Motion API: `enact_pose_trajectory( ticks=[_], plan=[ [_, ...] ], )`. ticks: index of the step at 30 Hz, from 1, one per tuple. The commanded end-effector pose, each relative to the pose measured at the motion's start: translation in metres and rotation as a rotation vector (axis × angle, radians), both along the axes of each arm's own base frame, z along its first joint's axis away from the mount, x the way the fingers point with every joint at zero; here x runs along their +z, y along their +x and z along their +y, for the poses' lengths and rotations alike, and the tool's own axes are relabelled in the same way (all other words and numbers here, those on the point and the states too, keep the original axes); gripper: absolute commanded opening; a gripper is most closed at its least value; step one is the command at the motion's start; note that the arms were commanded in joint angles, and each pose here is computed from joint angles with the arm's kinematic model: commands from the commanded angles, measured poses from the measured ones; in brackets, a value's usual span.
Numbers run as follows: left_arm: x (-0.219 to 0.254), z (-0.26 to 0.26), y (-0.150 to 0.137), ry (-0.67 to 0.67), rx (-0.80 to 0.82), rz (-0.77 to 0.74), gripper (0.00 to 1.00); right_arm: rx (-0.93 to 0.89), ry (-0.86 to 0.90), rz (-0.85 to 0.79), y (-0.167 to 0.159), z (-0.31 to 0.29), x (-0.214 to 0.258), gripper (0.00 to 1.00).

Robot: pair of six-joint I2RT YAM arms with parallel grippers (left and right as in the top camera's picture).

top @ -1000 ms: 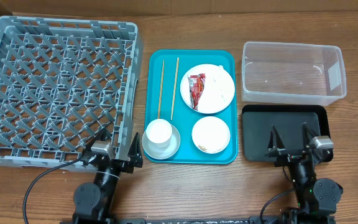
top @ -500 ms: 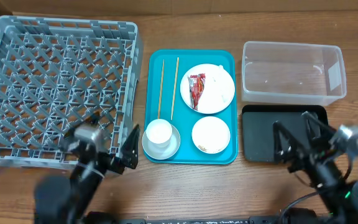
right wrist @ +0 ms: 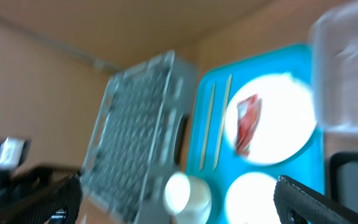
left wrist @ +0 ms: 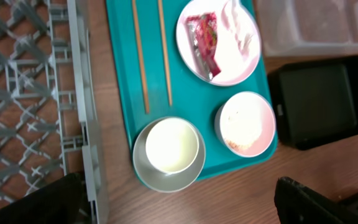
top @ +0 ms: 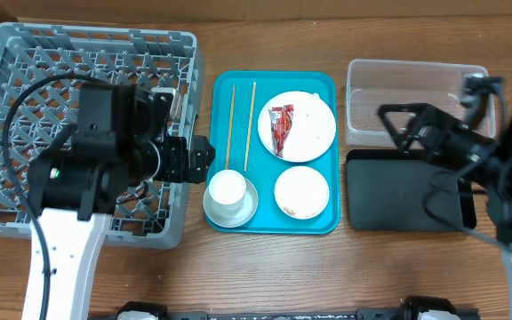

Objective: Sort waste into correct bins and load items into the dishwasher
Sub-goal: 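Reach the right gripper to the white cup on the tray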

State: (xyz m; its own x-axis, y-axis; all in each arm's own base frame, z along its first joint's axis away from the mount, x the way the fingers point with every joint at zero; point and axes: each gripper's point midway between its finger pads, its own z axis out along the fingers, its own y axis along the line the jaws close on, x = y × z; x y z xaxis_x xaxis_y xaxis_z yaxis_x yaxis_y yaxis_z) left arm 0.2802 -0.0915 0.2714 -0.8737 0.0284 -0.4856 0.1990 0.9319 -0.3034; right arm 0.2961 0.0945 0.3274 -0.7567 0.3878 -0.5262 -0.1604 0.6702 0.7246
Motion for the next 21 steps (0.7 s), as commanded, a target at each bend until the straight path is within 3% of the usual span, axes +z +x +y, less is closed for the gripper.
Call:
enact_pose_trajectory(
  ticks=[1, 5, 9, 17, 21],
  plan=[
    [-0.001, 0.018, 0.011, 0.063, 0.104, 0.005, 1.00, 0.174, 0.008, 0.071, -0.009, 0.047, -0.013, 1.00],
    [0.007, 0.030, 0.017, 0.063, 0.206, -0.016, 1.00, 0.131, -0.256, 0.275, -0.016, 0.101, -0.085, 1.00],
    [0.018, 0.043, 0.013, 0.044, 0.276, -0.026, 1.00, 0.084, -0.419, 0.322, -0.022, 0.139, -0.127, 0.94],
    [0.039, 0.069, 0.006, -0.082, 0.382, -0.052, 1.00, 0.154, -0.507, 0.367, -0.012, 0.193, -0.198, 0.75],
    [0.041, 0.064, 0.004, -0.109, 0.308, -0.061, 1.00, 0.193, -0.513, 0.381, -0.005, 0.208, -0.224, 0.66]
  ],
)
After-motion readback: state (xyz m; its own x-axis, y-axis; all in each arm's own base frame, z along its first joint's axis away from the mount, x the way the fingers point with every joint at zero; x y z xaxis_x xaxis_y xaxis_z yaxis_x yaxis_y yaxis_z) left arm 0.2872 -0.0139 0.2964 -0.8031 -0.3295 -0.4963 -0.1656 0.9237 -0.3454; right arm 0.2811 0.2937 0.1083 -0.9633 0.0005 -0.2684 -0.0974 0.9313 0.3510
